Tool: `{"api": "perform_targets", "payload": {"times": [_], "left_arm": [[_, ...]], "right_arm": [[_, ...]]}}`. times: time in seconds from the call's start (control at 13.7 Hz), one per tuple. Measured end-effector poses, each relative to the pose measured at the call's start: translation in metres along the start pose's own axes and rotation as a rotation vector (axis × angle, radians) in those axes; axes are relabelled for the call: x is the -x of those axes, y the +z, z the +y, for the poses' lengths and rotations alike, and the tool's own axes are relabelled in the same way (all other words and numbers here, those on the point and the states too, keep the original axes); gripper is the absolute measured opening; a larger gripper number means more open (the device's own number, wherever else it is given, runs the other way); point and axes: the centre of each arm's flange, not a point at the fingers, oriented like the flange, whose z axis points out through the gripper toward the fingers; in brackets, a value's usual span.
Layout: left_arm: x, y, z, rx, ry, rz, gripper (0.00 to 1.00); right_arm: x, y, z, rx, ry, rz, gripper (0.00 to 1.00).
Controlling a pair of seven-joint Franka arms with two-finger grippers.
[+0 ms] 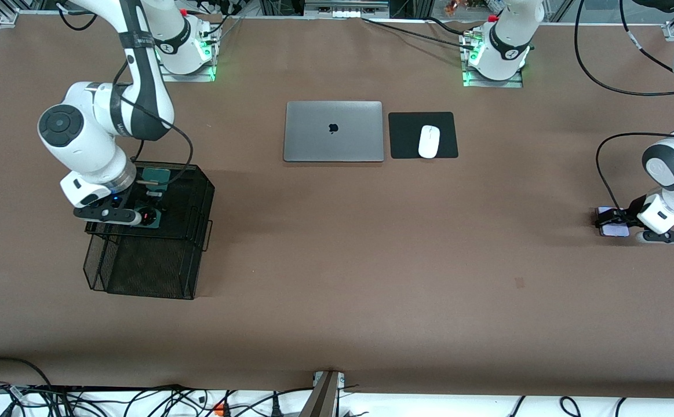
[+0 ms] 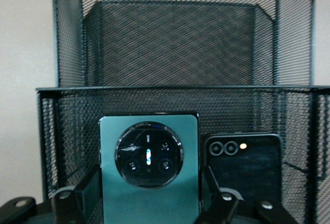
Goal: Place phones with both arms
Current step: 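Lower the green phone into the basket while the left gripper grasps the white phone, then set the white phone beside the laptop while the right gripper withdraws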
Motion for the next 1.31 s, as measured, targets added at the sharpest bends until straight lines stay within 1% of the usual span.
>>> {"api": "perform_targets", "payload": {"times": [0.29,0.44,0.66,0.95,1.02,1.09,1.24,1.31], "left_arm": [[0.000,0.000,0.000,0.000,0.001,0.000,0.84],[-0.003,0.000,0.004,0.004,0.006,-0.002,0.84],[-0.031,-0.014,0.033,0.027,0.012,-0.028,0.84],[-0.075,-0.041,0.095,0.041,-0.030,-0.058,0.84],[-0.084,-0.043,0.119,0.039,-0.045,-0.061,0.84],[-0.092,-0.042,0.146,0.038,-0.058,-0.067,0.84],[-0.100,-0.039,0.204,0.036,-0.072,-0.093,0.84],[-0.103,-0.038,0.230,0.034,-0.073,-0.101,0.84]], "right_arm": [[0.010,0.008,-0.008,-0.018,-0.015,0.038,0.80],[0.012,0.010,-0.010,-0.018,-0.018,0.044,0.80],[0.013,0.011,-0.012,-0.019,-0.023,0.043,0.80],[0.014,0.012,-0.014,-0.019,-0.026,0.045,0.80],[0.014,0.011,-0.014,-0.020,-0.026,0.047,0.85],[0.013,0.011,-0.014,-0.020,-0.026,0.050,0.85],[0.013,0.011,-0.014,-0.020,-0.026,0.054,0.98],[0.012,0.010,-0.015,-0.021,-0.026,0.056,1.00]]}}
